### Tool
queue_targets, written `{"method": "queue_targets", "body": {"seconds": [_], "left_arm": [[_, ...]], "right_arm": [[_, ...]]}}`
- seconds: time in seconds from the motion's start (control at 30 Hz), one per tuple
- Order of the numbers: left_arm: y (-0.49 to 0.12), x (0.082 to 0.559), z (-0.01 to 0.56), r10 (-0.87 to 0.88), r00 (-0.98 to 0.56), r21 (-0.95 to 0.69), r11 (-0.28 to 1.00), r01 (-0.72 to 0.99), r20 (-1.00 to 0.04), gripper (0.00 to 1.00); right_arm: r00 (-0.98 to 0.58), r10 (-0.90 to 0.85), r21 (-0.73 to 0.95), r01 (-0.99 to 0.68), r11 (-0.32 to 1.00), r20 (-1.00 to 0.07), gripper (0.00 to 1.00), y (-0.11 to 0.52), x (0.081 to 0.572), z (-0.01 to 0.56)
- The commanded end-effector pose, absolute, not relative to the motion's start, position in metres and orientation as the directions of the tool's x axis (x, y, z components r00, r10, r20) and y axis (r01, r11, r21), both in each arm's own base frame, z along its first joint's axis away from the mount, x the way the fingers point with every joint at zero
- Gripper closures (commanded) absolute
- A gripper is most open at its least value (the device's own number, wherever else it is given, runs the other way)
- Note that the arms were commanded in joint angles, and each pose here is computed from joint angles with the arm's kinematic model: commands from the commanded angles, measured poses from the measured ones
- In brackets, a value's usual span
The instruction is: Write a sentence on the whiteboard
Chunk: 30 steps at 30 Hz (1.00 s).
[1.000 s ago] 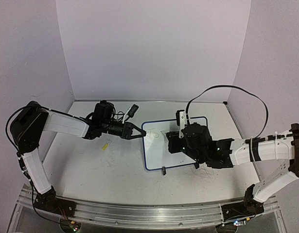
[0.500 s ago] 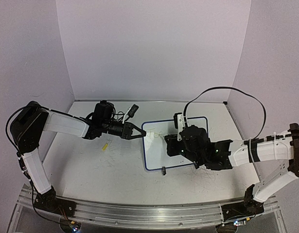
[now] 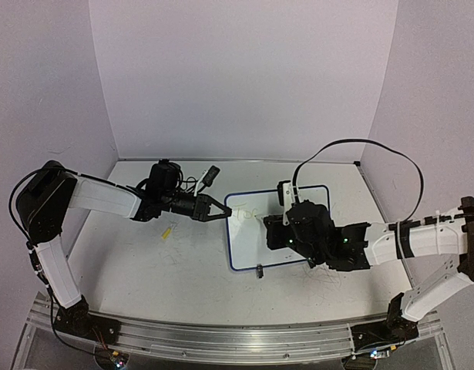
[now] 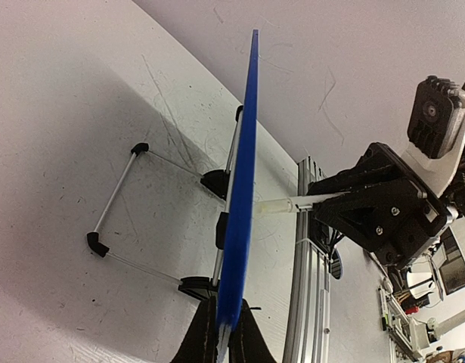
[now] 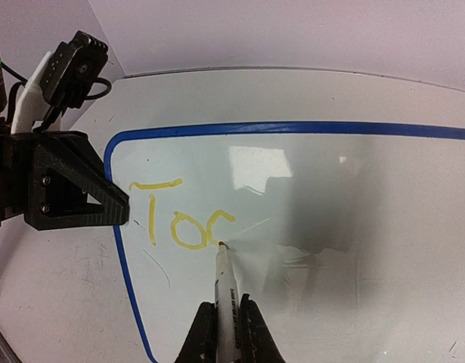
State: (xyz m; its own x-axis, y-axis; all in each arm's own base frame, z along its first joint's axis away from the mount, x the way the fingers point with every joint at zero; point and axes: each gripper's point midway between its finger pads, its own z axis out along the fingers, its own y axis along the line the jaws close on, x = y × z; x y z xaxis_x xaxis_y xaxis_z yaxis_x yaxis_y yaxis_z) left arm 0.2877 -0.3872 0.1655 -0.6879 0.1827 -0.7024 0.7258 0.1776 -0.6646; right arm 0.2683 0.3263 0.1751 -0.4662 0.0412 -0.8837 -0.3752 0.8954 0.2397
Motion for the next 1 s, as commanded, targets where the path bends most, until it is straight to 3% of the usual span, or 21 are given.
{"method": "queue_targets", "body": {"seconds": [0.0,0.97], "left_arm": [[-0.389,0.275,0.178,0.193,-0.685,-0.673,0.132,0.728,-0.703,1.00],[-0.389,0.275,0.179,0.192,-0.682,-0.670,0.132,0.731,-0.706,1.00]], "right_arm": [[-0.429,0.060,0.215,-0.322,0.922,-0.901,1.00,0.316,0.278,0.189],[-0.388,0.061,0.189,-0.301,0.935,-0.920,1.00,0.317,0.297,0.203]]}}
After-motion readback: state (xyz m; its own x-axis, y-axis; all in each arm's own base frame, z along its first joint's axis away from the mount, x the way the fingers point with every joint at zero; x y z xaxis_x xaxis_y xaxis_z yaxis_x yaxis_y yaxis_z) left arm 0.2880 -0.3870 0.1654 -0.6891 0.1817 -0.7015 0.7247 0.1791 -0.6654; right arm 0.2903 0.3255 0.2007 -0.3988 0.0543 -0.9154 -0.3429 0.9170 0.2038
